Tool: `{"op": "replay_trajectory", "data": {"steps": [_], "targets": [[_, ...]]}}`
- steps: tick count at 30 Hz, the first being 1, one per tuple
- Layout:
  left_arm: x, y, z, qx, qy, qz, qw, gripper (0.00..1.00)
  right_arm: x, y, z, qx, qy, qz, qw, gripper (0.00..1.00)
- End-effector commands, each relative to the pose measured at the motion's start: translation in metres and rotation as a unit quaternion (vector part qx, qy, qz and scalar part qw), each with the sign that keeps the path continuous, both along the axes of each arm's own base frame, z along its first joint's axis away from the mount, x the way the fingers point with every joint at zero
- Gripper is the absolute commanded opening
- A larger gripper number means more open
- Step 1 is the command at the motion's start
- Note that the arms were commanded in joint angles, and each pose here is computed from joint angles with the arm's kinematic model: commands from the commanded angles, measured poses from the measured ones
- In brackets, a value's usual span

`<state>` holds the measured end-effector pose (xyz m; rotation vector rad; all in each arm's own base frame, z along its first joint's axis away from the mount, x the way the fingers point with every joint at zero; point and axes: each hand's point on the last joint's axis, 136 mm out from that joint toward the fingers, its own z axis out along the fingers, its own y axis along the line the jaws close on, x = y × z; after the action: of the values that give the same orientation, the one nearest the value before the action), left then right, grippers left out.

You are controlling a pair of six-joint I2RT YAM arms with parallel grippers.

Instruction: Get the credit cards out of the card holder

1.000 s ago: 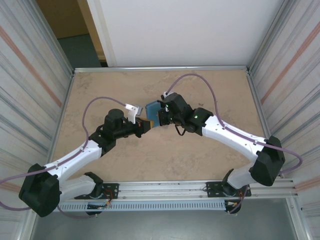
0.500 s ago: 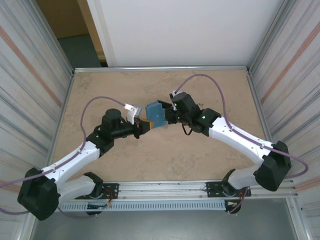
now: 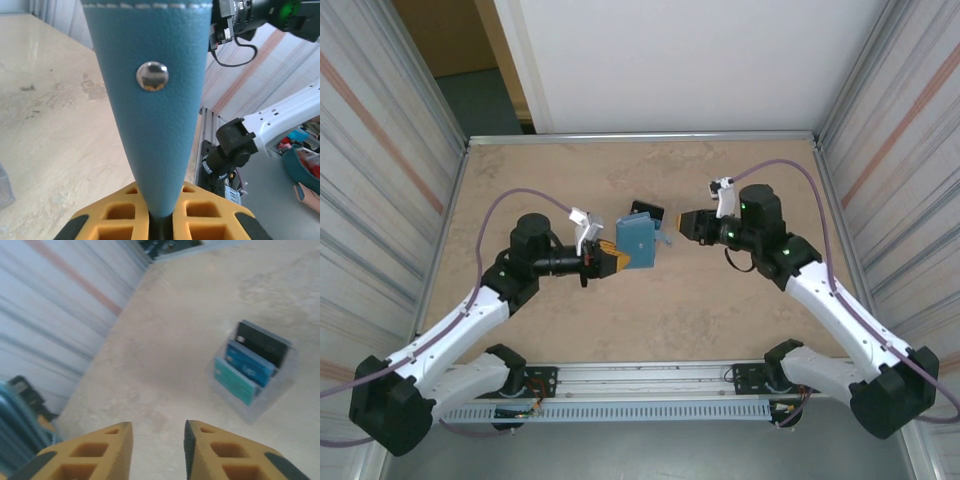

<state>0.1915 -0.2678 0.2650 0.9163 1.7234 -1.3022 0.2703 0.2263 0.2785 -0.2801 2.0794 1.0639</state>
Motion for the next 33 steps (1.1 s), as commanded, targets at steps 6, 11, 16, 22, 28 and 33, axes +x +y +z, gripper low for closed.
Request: {"op": "replay_trajectory", "data": {"steps": [6,11,16,22,28,33], "targets": [[-0.011,0.0,0.03,-0.031,-0.055,-0.034,0.997,0.0,-0.054,0.011,0.044,0.073,-0.094,0.13,0.984,0.69],[-0.008,-0.001,0.026,-0.027,-0.043,-0.034,0.998,0.0,-0.065,0.018,0.049,0.081,-0.096,0.167,0.978,1.0],[-0.012,-0.003,0.03,-0.033,-0.046,-0.05,0.997,0.0,-0.07,0.03,0.046,0.065,-0.096,0.193,0.974,0.99],[-0.009,-0.004,0.029,-0.03,-0.038,-0.049,0.998,0.0,-0.074,0.044,0.04,0.032,-0.104,0.204,0.973,0.99],[-0.008,-0.005,0.029,-0.031,-0.031,-0.053,0.998,0.0,-0.065,0.054,0.024,0.003,-0.083,0.196,0.977,0.99],[-0.014,-0.005,0.031,-0.035,-0.035,-0.066,0.997,0.0,-0.056,0.054,0.014,-0.016,-0.07,0.181,0.981,0.99]]}}
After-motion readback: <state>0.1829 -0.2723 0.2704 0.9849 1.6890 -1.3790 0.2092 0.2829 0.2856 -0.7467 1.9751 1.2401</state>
